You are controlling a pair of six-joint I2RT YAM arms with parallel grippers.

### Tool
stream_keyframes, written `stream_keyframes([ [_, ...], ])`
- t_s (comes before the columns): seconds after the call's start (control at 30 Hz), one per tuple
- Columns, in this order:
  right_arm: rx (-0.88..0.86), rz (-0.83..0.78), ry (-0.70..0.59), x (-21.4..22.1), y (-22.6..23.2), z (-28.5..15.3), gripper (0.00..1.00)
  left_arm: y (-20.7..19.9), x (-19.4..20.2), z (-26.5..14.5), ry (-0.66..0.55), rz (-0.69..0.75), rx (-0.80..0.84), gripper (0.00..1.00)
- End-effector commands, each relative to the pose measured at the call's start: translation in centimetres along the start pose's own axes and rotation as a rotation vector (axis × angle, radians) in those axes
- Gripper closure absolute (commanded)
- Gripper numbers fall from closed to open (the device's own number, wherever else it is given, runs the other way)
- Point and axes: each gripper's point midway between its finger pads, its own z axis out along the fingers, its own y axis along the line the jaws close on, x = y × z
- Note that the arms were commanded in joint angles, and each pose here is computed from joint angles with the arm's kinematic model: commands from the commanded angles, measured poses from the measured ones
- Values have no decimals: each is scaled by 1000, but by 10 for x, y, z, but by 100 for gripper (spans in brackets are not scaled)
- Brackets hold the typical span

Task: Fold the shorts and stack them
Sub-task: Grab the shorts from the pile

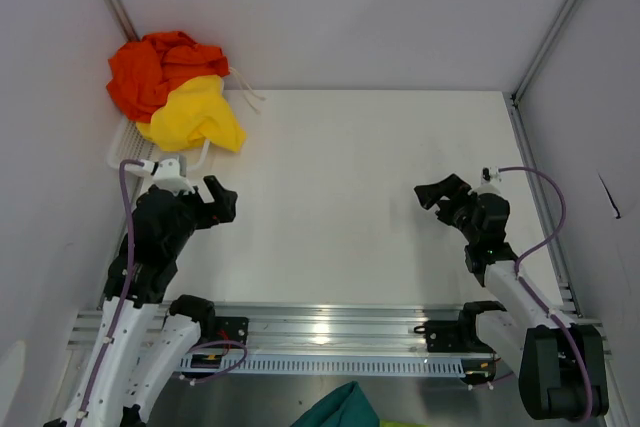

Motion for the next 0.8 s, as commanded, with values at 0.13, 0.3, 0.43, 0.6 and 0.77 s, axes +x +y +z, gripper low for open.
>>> stream_keyframes([
  [0.13, -14, -18, -119, -33, 14, -3, 1, 10, -4, 8, 11, -20, -71, 1],
  [0.3, 19, -66, -118, -26, 4, -5, 1, 7, -1, 32, 127, -151, -107, 1],
  [0.43, 74, -95, -142, -23, -5, -6, 1, 12, -37, 49, 96, -312, -99, 1],
  [0.6, 72, -96, -154, -23, -5, -8, 1, 44, -75, 77, 25, -510, -187, 1],
  [0.77, 58, -103, -160, -24, -1, -10, 1, 71, -103, 111, -24, -682, -270, 1],
])
